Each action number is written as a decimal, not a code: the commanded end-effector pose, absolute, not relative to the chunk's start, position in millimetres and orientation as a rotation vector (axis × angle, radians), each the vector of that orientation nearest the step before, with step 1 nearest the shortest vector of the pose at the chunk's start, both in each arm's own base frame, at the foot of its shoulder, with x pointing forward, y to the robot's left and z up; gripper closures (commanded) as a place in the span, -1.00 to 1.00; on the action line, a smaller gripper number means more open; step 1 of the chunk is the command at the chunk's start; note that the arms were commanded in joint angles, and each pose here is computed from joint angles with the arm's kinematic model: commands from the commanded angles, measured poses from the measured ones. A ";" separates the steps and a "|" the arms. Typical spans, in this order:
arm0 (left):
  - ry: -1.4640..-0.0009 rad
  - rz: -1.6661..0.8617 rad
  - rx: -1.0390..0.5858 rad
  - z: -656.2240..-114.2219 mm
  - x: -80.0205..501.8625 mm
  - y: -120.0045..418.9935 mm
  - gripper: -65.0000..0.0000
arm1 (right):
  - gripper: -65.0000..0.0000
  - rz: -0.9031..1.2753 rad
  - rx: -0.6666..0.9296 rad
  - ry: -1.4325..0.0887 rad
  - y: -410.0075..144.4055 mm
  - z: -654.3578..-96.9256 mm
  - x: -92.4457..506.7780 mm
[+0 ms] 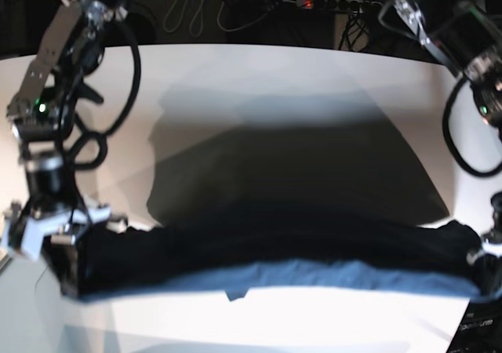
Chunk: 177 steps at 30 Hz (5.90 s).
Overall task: Layout the t-shirt on the table in an organized manner, then fold the t-shirt properly
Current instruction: 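Lift the shirt with both grippers and swing it over the table, then lower the shirt onto the table and release with the right gripper, then regrasp the shirt edge with the right gripper and pull it taut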
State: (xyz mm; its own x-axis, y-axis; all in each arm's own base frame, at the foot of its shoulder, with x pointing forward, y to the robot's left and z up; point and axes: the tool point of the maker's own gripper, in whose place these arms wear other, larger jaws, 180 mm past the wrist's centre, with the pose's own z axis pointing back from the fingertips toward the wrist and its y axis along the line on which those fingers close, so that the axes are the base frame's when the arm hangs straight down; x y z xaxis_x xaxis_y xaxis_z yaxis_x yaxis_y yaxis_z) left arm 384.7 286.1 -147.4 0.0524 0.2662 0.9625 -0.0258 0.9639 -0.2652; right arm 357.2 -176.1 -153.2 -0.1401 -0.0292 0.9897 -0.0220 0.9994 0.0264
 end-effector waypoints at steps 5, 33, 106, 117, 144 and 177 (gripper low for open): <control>-1.689 0.119 -0.178 -73.1 397.4 278.6 1.00 | 1.00 -0.021 0.068 -1.948 -171.3 -76.1 371.1; -1.882 0.013 -0.076 5.1 376.2 277.0 1.00 | 1.00 0.039 0.136 -2.482 -150.5 91.6 353.9; -1.117 0.655 -0.195 -383.7 394.0 386.5 -0.57 | -0.20 -0.062 0.407 -1.081 -85.0 -396.1 474.1; -1.073 0.667 -0.199 -406.3 398.5 377.1 -0.57 | -0.20 -0.078 0.403 -1.005 -84.3 -431.2 442.7; -0.937 0.589 -0.179 -451.4 415.5 338.1 0.99 | -0.20 -0.108 0.344 -0.822 -109.8 -508.0 352.2; -0.877 0.580 -0.149 -435.8 269.7 376.7 1.00 | -0.21 0.074 0.465 -0.851 -18.8 -480.7 374.6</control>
